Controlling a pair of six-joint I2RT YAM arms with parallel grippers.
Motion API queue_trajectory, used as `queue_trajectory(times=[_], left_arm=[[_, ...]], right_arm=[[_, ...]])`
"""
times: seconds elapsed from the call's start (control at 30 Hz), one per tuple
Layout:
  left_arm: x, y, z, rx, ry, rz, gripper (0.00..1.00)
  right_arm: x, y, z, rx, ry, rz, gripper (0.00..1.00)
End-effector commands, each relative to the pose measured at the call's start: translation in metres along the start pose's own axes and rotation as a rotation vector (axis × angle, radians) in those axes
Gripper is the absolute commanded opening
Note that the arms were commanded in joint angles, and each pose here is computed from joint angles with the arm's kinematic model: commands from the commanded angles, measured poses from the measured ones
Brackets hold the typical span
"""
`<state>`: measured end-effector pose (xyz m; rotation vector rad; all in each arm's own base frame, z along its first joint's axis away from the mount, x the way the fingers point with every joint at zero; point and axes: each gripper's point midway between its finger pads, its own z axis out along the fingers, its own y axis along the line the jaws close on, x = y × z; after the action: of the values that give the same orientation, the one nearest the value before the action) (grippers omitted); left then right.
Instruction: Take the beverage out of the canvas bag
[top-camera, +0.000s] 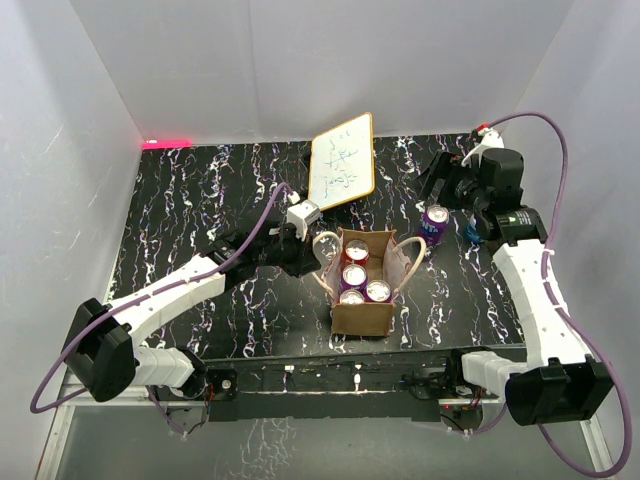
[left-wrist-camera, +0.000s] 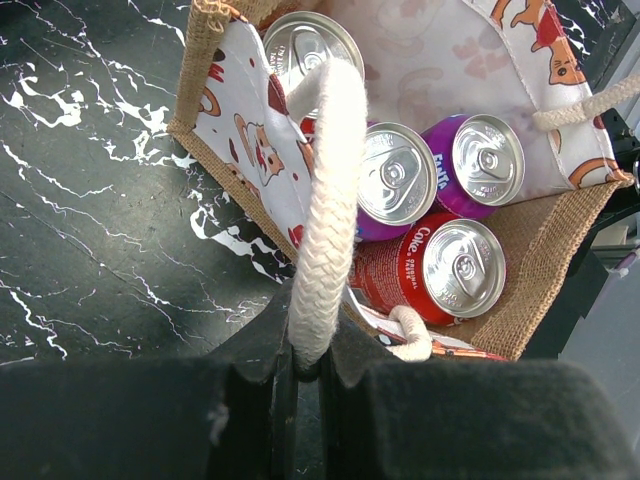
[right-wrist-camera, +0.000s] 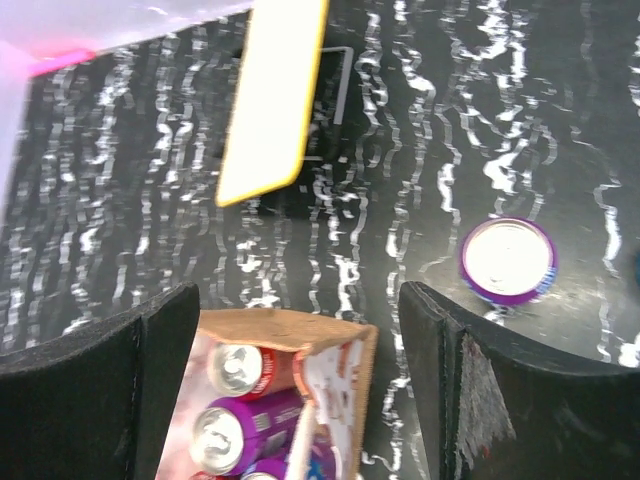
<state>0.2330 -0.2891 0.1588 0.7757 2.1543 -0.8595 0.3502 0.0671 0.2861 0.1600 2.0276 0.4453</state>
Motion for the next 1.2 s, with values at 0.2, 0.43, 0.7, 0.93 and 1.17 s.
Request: queue_trajectory(times=[0.2,0.43,0.7,0.93,1.17], left_arm=[[-0.014,0.004,-0.002,-0.025,-0.033,0.029,0.00],[-0.015,0.006,-0.003,-0.038,-0.039,0.032,0.00],[-0.015,0.006,-0.003,-0.039,-0.040,0.031,0.00],[-0.014,0.006,-0.002,-0.037,-0.037,0.030,0.00],[-0.015,0.005,-0.003,-0.035,-0.040,0.031,0.00]], right_arm=[[-0.001,0.116,-0.020,-0.359,0.008,0.036,0.81],[0.087,0.138,-0.008,-0.318,0.218,-0.068,0.80],[0.147,0.118,-0.007,-0.162,0.325,-0.171,0.79],[0.173,0.117,0.001,-0.077,0.392,-0.233,0.79],[0.201,0.108,0.003,0.060,0.444,-0.331,0.83]])
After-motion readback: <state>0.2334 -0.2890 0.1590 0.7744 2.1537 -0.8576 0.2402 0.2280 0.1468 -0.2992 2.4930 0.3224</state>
